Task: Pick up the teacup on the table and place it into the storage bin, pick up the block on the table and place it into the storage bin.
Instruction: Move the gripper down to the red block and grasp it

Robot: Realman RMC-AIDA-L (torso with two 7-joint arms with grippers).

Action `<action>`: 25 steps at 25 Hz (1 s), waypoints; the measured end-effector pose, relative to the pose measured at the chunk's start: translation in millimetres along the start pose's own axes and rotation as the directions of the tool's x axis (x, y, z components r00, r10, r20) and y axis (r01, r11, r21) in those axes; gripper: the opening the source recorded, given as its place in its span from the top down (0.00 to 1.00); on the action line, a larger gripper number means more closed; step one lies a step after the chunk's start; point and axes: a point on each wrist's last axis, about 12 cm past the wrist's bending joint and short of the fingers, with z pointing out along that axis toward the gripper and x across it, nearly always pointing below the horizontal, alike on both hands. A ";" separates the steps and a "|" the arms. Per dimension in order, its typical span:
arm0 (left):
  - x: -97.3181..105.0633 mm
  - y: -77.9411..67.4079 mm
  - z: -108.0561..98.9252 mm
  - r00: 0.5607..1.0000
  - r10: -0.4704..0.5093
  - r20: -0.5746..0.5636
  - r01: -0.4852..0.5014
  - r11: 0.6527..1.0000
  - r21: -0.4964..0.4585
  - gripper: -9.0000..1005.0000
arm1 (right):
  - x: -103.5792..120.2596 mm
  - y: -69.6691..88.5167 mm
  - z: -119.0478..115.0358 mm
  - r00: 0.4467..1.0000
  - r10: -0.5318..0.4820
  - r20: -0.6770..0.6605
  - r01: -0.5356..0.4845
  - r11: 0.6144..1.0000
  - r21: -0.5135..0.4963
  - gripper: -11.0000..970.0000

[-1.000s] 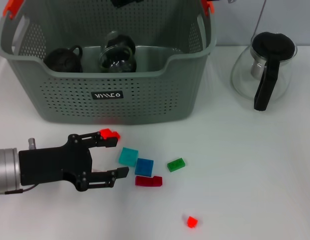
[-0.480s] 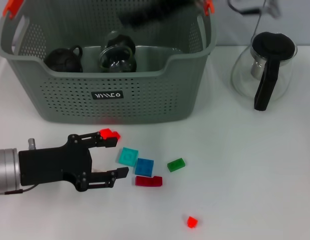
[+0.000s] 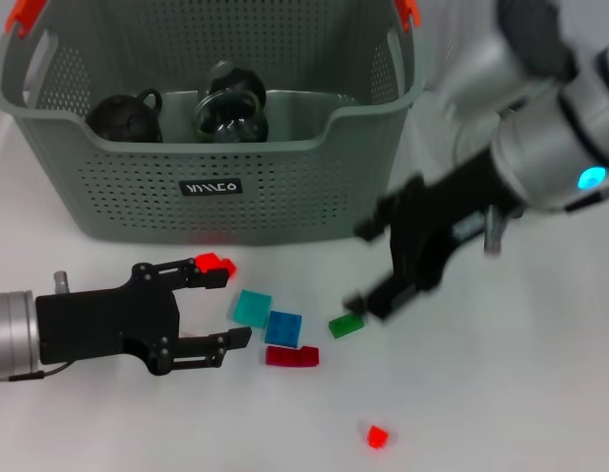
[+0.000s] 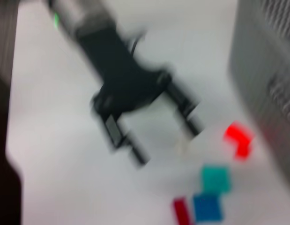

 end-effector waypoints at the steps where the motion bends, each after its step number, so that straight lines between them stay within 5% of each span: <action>1: -0.3 0.0 0.3 1.000 0.001 0.000 -0.001 1.000 0.002 0.24 | -0.1 2.9 4.6 0.999 -0.003 -0.033 0.003 1.000 -0.010 0.06; 12: -0.6 0.6 0.4 1.000 -0.001 0.006 0.001 1.000 -0.005 0.24 | -7.1 36.2 67.0 0.930 -0.093 -0.356 0.085 0.996 -0.038 0.06; 25: 1.1 -0.8 2.2 1.000 -0.011 0.012 0.011 1.000 -0.009 0.24 | -2.5 50.0 101.6 0.892 -0.177 -0.416 0.161 0.984 -0.075 0.06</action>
